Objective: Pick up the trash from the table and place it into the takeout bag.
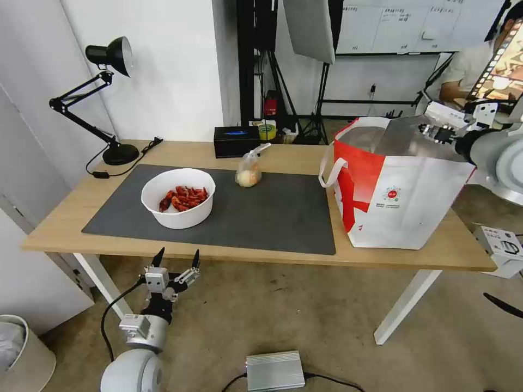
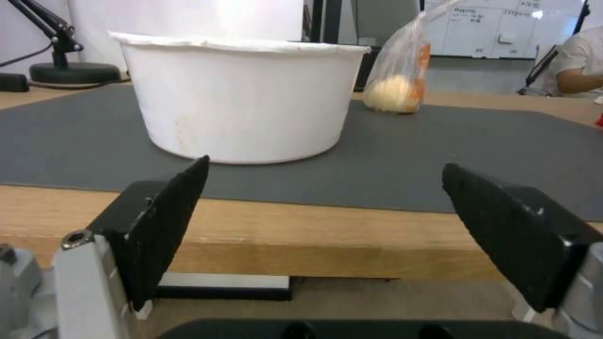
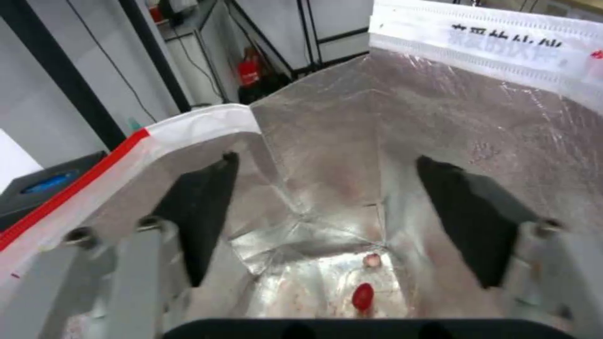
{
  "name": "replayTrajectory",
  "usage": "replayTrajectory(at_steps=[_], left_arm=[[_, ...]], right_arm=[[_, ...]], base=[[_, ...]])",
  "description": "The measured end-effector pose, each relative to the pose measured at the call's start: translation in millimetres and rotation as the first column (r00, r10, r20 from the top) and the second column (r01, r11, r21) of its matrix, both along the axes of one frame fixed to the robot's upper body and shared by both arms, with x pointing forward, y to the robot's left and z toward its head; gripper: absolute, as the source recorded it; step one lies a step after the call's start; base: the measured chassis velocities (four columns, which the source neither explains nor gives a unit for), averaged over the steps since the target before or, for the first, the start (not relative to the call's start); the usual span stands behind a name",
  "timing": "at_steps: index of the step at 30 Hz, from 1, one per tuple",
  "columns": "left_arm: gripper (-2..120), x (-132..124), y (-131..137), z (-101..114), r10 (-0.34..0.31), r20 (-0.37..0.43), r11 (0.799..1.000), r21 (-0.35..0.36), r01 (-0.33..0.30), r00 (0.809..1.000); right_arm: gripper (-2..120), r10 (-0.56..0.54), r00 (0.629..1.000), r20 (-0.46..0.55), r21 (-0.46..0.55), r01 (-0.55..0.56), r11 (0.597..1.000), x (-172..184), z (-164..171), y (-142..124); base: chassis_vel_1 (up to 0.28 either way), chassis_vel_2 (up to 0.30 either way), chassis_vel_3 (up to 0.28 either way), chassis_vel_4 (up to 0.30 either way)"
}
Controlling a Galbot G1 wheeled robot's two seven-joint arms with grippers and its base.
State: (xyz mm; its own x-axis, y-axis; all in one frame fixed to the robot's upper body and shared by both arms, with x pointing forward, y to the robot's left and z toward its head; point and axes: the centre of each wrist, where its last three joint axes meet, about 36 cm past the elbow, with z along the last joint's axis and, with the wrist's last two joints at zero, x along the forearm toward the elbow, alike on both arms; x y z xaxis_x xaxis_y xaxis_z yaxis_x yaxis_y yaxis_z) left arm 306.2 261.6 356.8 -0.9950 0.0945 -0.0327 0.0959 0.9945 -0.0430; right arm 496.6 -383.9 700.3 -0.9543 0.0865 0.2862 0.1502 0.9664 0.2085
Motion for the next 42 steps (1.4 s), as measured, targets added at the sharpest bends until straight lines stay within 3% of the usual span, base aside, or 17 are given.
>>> replayTrajectory(at_steps=[6, 7, 8, 9, 11, 12, 14, 15, 18, 19, 21, 22, 23, 26, 34, 42], left_arm=[[100, -1, 0, 0, 0.000, 0.000, 1.000, 0.001, 0.000, 1.000], [100, -1, 0, 0, 0.000, 0.000, 1.000, 0.001, 0.000, 1.000], [100, -1, 0, 0, 0.000, 0.000, 1.000, 0.001, 0.000, 1.000], [100, -1, 0, 1, 0.001, 0.000, 1.000, 0.001, -0.001, 1.000], [100, -1, 0, 1, 0.001, 0.000, 1.000, 0.001, -0.001, 1.000], [100, -1, 1, 1, 0.003, -0.001, 1.000, 0.001, -0.003, 1.000], [100, -2, 2, 1, 0.005, -0.001, 1.000, 0.002, -0.005, 1.000], [100, -2, 2, 1, 0.005, -0.001, 1.000, 0.002, -0.005, 1.000], [100, -1, 3, 1, 0.006, 0.001, 1.000, 0.003, -0.006, 1.000], [100, -1, 3, 1, 0.006, 0.001, 1.000, 0.003, -0.006, 1.000], [100, -1, 3, 3, 0.006, 0.005, 1.000, 0.003, -0.006, 1.000], [100, -1, 3, 3, 0.006, 0.005, 1.000, 0.003, -0.006, 1.000], [100, -1, 3, 3, 0.007, 0.007, 1.000, 0.003, -0.007, 1.000], [100, -1, 2, 5, 0.007, 0.009, 1.000, 0.003, -0.007, 1.000], [100, -1, 1, 5, 0.009, 0.011, 1.000, 0.008, -0.009, 1.000], [100, 1, 0, 6, 0.010, 0.016, 1.000, 0.007, -0.010, 1.000]], right_arm=[[92, 0.010, 0.998, 0.056, 0.018, -0.011, 1.000, 1, -7, 1], [97, 0.021, 0.989, 0.145, 0.000, -0.022, 1.000, 1, -16, 2], [97, 0.021, 0.989, 0.145, 0.000, -0.022, 1.000, 1, -16, 2], [99, 0.039, 0.970, 0.239, -0.042, -0.030, 0.999, -1, -25, 2], [99, 0.039, 0.970, 0.239, -0.042, -0.030, 0.999, -1, -25, 2], [100, 0.125, 0.915, 0.383, -0.121, -0.085, 0.989, -9, -45, 5], [100, 0.208, 0.861, 0.464, -0.181, -0.138, 0.974, -16, -63, 7], [100, 0.208, 0.861, 0.464, -0.181, -0.138, 0.974, -16, -63, 7], [100, 0.317, 0.763, 0.564, -0.261, -0.199, 0.944, -28, -85, 14], [100, 0.317, 0.763, 0.564, -0.261, -0.199, 0.944, -28, -85, 14], [100, 0.376, 0.698, 0.609, -0.318, -0.219, 0.922, -34, -98, 21], [100, 0.376, 0.698, 0.609, -0.318, -0.219, 0.922, -34, -98, 21], [100, 0.408, 0.661, 0.630, -0.352, -0.226, 0.908, -39, -107, 27], [100, 0.471, 0.609, 0.638, -0.434, -0.221, 0.873, -53, -131, 42], [100, 0.541, 0.602, 0.587, -0.556, -0.185, 0.810, -91, -193, 66], [100, 0.490, 0.652, 0.579, -0.511, -0.178, 0.841, -111, -239, 84]], base=[[0.000, 0.000, 0.000, 0.000], [0.000, 0.000, 0.000, 0.000], [0.000, 0.000, 0.000, 0.000], [0.000, 0.000, 0.000, 0.000], [0.000, 0.000, 0.000, 0.000], [0.000, 0.000, 0.000, 0.000], [0.000, 0.000, 0.000, 0.000], [0.000, 0.000, 0.000, 0.000], [0.000, 0.000, 0.000, 0.000], [0.000, 0.000, 0.000, 0.000], [0.000, 0.000, 0.000, 0.000], [0.000, 0.000, 0.000, 0.000], [0.000, 0.000, 0.000, 0.000], [0.000, 0.000, 0.000, 0.000], [0.000, 0.000, 0.000, 0.000], [0.000, 0.000, 0.000, 0.000]])
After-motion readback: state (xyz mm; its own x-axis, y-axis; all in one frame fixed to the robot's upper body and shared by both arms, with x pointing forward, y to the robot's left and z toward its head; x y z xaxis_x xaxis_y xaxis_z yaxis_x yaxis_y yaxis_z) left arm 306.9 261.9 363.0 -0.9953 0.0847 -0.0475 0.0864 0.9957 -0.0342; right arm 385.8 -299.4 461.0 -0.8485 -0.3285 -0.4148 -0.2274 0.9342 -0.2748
